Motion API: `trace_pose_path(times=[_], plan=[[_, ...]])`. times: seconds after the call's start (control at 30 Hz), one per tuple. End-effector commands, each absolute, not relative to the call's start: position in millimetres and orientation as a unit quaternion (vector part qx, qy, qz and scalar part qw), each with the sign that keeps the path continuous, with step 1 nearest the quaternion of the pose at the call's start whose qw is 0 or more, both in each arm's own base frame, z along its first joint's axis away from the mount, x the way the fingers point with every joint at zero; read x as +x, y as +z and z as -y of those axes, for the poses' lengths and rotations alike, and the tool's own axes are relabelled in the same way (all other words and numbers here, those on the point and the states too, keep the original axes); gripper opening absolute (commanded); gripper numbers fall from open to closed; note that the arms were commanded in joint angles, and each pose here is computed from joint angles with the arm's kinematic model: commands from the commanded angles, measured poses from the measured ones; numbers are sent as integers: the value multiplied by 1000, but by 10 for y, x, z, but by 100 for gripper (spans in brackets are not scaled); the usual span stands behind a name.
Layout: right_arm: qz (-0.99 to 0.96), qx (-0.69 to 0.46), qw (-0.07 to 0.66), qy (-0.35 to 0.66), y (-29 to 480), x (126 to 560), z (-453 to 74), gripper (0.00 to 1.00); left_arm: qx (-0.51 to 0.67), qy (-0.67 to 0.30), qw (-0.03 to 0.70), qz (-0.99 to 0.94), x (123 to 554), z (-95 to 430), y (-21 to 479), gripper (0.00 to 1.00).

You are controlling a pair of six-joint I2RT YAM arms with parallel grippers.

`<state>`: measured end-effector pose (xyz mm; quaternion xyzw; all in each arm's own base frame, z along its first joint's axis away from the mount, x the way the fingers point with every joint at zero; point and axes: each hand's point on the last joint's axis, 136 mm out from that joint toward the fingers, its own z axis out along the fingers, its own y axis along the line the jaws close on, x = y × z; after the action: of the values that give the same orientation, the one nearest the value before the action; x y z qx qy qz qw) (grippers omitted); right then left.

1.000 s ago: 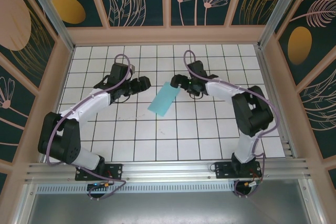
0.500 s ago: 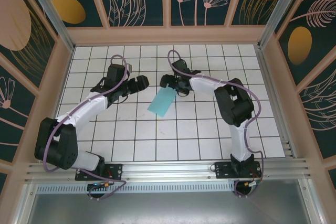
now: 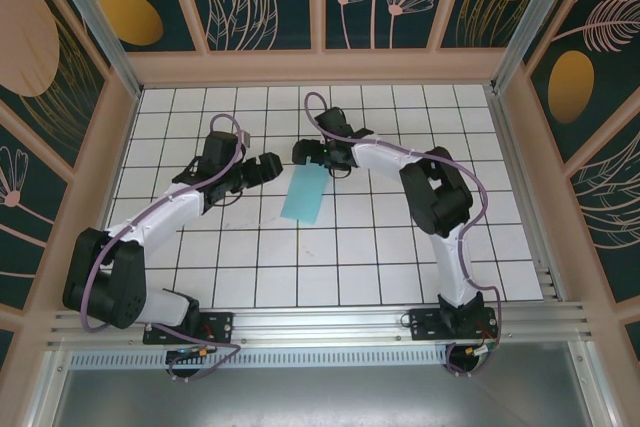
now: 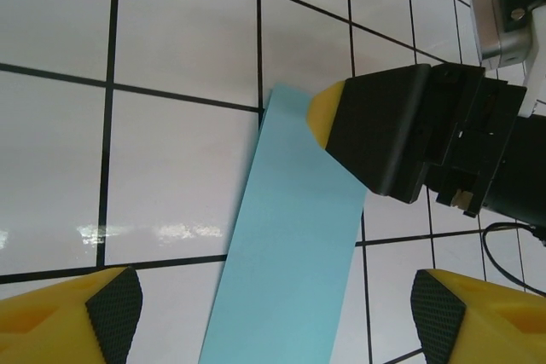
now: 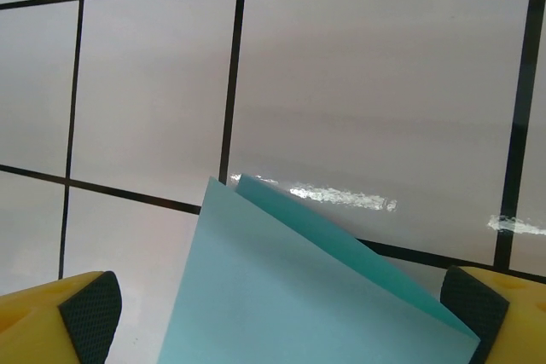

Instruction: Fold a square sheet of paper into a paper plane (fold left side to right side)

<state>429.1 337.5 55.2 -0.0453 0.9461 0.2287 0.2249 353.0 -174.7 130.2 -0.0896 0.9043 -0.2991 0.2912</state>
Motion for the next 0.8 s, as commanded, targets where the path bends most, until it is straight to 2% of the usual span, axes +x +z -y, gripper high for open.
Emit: trace_pose_path(times=[0.0, 0.13, 0.23, 0.33, 0.57, 0.77], plan=[[-942, -58, 254, 210, 837, 4299, -3162, 99, -98, -330, 294, -892, 3500, 1783, 1327, 84], [-940, -49, 258, 217, 935, 4222, -2996, 96, -106, -335, 278, -894, 3438, 1789, 1165, 83], [-931, -56, 241, 270, 974, 4113, -3123, 77, -108, -336, 270, -896, 3425, 1796, 1078, 83], [-925, -56, 218, 307, 920, 4050, -3239, 69, -110, -337, 261, -898, 3422, 1811, 999, 83], [-929, -47, 176, 322, 620, 4020, -3350, 68, -107, -335, 244, -904, 3413, 1835, 866, 83], [-943, -45, 164, 287, 376, 4047, -3284, 68, -101, -342, 225, -907, 3413, 1893, 764, 84]])
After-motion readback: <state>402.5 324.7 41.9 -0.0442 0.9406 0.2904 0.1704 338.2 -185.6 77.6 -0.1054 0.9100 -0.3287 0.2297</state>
